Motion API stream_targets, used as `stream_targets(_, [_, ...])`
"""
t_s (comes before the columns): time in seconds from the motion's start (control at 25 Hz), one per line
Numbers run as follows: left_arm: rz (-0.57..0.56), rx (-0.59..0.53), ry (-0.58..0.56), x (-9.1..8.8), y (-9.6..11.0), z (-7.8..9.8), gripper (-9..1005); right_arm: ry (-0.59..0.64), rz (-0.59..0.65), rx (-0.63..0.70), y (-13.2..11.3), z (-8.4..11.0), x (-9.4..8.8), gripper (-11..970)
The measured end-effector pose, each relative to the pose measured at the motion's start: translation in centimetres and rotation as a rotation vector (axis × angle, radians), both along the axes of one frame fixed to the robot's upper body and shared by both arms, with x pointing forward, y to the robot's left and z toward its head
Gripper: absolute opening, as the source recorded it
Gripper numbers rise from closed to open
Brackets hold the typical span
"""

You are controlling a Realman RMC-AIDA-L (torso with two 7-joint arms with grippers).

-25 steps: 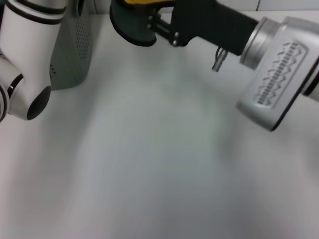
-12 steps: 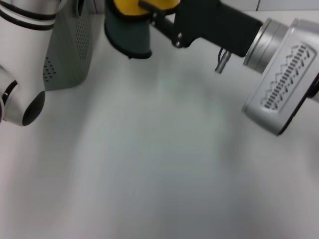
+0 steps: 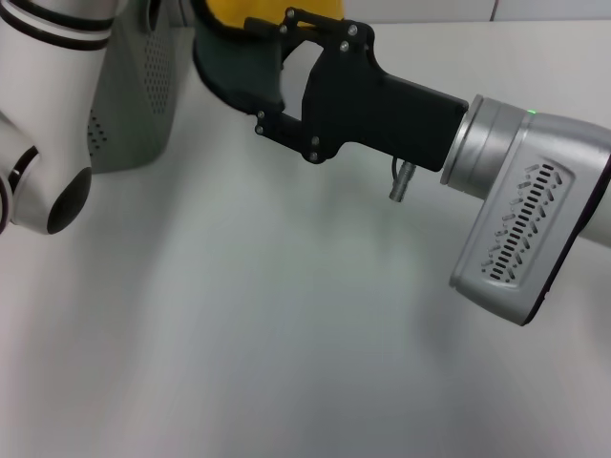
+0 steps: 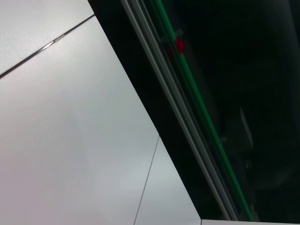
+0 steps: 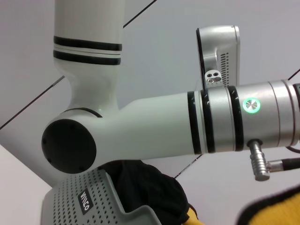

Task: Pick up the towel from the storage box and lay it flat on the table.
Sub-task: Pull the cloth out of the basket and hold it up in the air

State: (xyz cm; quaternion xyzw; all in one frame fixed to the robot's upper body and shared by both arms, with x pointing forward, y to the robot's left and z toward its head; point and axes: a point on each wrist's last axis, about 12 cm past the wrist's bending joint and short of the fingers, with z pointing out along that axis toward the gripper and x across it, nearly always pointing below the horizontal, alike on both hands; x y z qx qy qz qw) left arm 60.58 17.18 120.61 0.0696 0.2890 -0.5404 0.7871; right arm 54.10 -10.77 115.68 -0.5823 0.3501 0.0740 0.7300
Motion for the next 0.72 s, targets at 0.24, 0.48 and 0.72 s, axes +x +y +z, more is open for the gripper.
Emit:
stream_targets(0.24, [-0.007,-0.005,0.005,0.0,0.0,0.0,14,-0.008,0.078,0.004,0.1,-0.5,-0.8,544])
stream_targets(0.48, [-0.019,-0.008,0.011,0.0,0.0,0.0,14,0.013,0.079,-0.024,0.2,-1.2,0.1,590])
stream_targets(0.72, [-0.038,-0.011,0.019,-0.1,0.1,-0.2,14,0.041,0.065,-0.005,0.9,-0.6,2.3,613])
